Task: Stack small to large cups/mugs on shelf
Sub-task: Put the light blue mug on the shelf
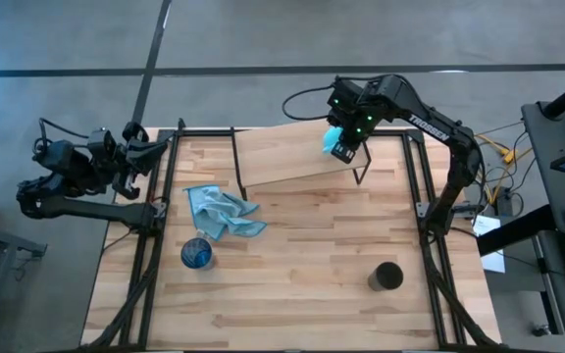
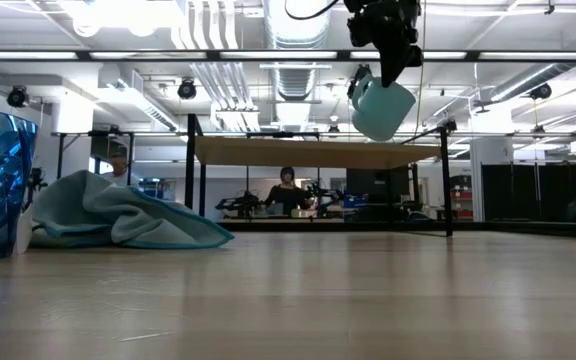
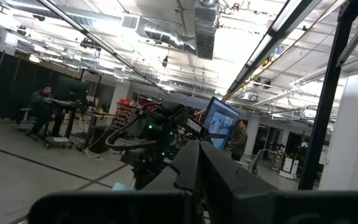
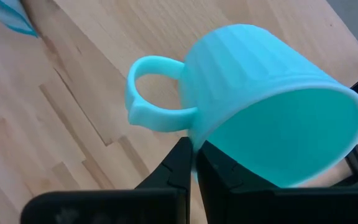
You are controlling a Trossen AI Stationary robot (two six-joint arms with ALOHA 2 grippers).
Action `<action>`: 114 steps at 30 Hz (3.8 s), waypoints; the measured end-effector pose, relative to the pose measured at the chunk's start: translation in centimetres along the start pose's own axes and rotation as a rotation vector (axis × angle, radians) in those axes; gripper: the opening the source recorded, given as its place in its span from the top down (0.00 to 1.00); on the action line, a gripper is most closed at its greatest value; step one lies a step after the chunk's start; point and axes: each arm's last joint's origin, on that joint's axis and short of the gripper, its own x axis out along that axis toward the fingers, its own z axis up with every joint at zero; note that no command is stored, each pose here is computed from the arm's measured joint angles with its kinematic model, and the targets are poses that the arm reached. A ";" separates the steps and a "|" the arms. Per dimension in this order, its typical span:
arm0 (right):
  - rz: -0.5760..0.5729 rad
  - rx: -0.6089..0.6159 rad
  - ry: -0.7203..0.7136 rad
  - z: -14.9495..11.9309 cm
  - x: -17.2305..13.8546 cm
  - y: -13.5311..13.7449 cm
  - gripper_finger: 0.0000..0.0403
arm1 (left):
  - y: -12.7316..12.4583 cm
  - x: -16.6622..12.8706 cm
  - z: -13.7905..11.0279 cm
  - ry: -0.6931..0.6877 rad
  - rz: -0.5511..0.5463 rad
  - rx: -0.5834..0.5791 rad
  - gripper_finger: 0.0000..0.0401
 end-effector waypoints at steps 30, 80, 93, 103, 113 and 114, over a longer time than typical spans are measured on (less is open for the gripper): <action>-0.030 0.038 -0.033 0.1 -0.7 0.2 0.97 | 0.0 0.0 0.0 0.000 0.000 0.000 1.00; -0.007 -0.077 -0.051 0.2 -0.1 2.1 0.98 | 0.0 0.0 0.0 0.000 0.000 0.000 1.00; 0.000 -0.187 -0.298 3.5 1.2 5.1 0.98 | 0.0 0.0 0.0 0.000 0.000 0.000 1.00; -0.082 -0.175 -0.253 5.4 4.2 5.2 0.98 | 0.0 0.0 0.0 0.000 0.000 0.000 1.00; -0.168 -0.165 -0.188 4.9 4.4 4.9 0.98 | 0.0 0.0 0.0 0.000 0.000 0.000 1.00; -0.187 -0.166 -0.171 4.7 4.4 4.8 0.98 | 0.0 0.0 0.0 0.000 0.000 0.000 1.00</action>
